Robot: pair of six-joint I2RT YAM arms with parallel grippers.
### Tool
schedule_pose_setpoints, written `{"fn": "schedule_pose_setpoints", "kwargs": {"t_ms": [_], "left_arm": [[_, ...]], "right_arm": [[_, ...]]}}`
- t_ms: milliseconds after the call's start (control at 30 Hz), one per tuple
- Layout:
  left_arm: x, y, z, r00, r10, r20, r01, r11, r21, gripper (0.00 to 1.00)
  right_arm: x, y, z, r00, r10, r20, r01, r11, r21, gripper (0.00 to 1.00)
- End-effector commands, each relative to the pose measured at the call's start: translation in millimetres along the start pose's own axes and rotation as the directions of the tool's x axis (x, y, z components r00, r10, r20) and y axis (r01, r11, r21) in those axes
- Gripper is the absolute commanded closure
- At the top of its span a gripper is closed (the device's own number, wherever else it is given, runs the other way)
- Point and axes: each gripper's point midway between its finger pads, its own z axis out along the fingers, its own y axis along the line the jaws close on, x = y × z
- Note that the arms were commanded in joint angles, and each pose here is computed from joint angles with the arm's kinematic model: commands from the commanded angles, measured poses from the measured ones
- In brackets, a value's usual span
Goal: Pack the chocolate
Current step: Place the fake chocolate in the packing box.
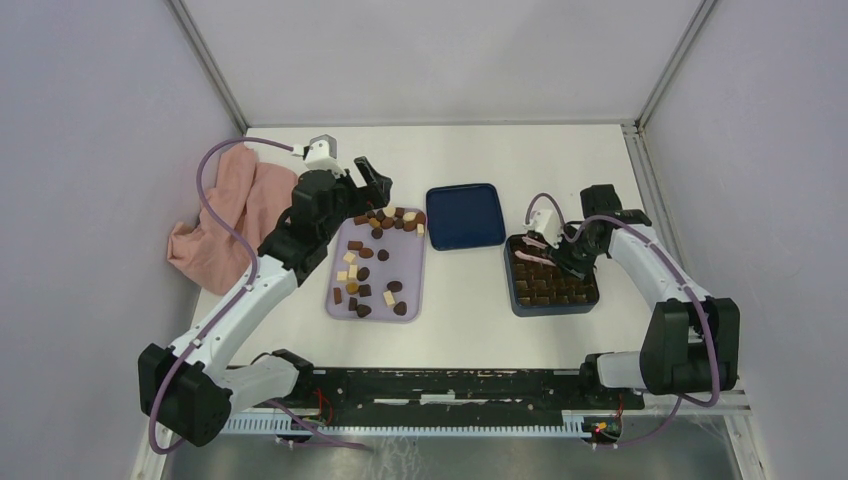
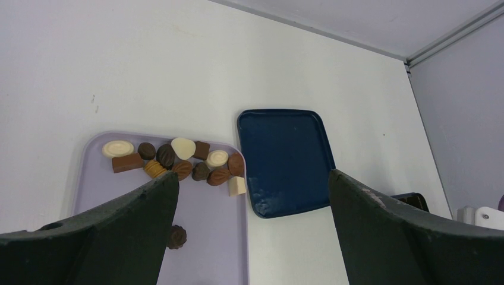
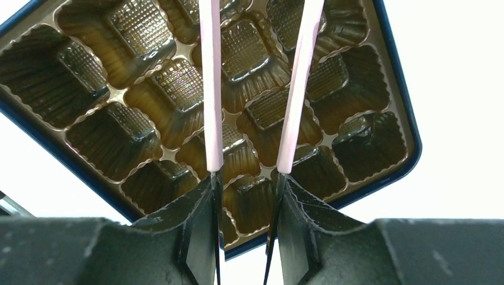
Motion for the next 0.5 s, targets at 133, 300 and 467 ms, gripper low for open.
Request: {"fn": "schedule_pose_setpoints", "kwargs": {"t_ms": [133,300,467], "left_arm": [[-26.3,-14.5,-8.9,0.995,-0.07,0.076,0.067,0.997,0.05,0.0],[-37.0,-22.8,-13.9,0.993,-0.068,0.099,0.06,0.995,0.085,0.0],[-56.7,-32.8,-24.0,0.989,-0.06,0.138,0.044,0.992,0.115,0.0]], "right_arm": [[-42.1,-20.8,-31.5,0.99,-0.049,0.13,0.043,0.998,0.05,0.61],[-80.7,-10.5,-50.9,0.954,-0.118,0.275,0.121,0.993,0.005,0.62],[-121.5,20.6,-41.1,0.911,-0.236,0.338,0.259,0.966,-0.023,0.62]]}}
